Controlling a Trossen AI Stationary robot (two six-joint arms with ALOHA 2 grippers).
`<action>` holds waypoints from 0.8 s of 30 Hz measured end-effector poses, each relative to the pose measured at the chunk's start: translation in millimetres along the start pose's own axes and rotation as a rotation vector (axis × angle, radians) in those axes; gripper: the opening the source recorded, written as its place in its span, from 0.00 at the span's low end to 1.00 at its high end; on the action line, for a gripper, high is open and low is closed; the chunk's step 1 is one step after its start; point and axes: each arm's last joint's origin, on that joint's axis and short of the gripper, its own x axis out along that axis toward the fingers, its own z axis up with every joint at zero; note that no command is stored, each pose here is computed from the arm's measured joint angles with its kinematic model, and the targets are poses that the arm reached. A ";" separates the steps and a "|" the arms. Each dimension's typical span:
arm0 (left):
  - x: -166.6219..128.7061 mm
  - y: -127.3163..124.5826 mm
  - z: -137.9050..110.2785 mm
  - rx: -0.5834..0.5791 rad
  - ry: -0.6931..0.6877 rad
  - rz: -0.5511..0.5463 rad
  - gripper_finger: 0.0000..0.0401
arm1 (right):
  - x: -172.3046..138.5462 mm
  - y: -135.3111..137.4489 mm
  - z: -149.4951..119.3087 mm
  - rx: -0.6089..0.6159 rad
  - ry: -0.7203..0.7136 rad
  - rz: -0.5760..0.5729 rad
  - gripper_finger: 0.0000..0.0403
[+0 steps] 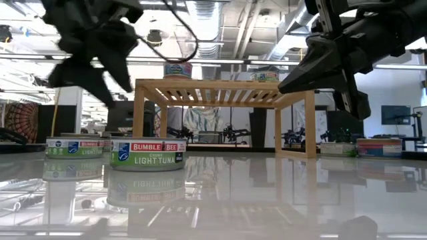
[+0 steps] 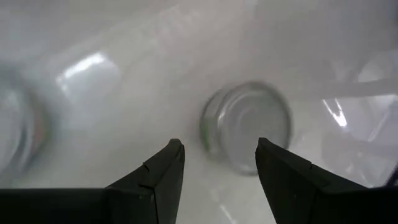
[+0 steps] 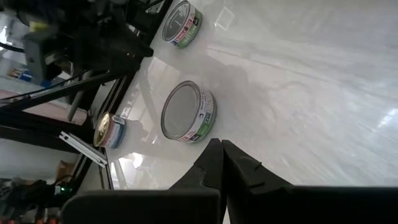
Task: Stack canned seafood by type on shelf
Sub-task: Put the green tuna can on the shelf aligned with the other green tuna cans
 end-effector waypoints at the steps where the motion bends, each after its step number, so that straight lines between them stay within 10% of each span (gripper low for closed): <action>1: -0.9 1.1 -4.5 -0.022 0.009 0.019 0.47 | 0.0 0.1 0.0 -0.003 0.000 0.001 0.06; 12: 39.5 -1.3 -35.1 -0.147 0.070 0.113 0.47 | -0.3 0.8 -0.3 -0.002 0.000 0.006 0.06; 24: 62.0 -33.1 -13.4 0.080 -0.140 -0.194 0.47 | -4.1 3.3 -7.1 -0.014 0.022 0.023 0.06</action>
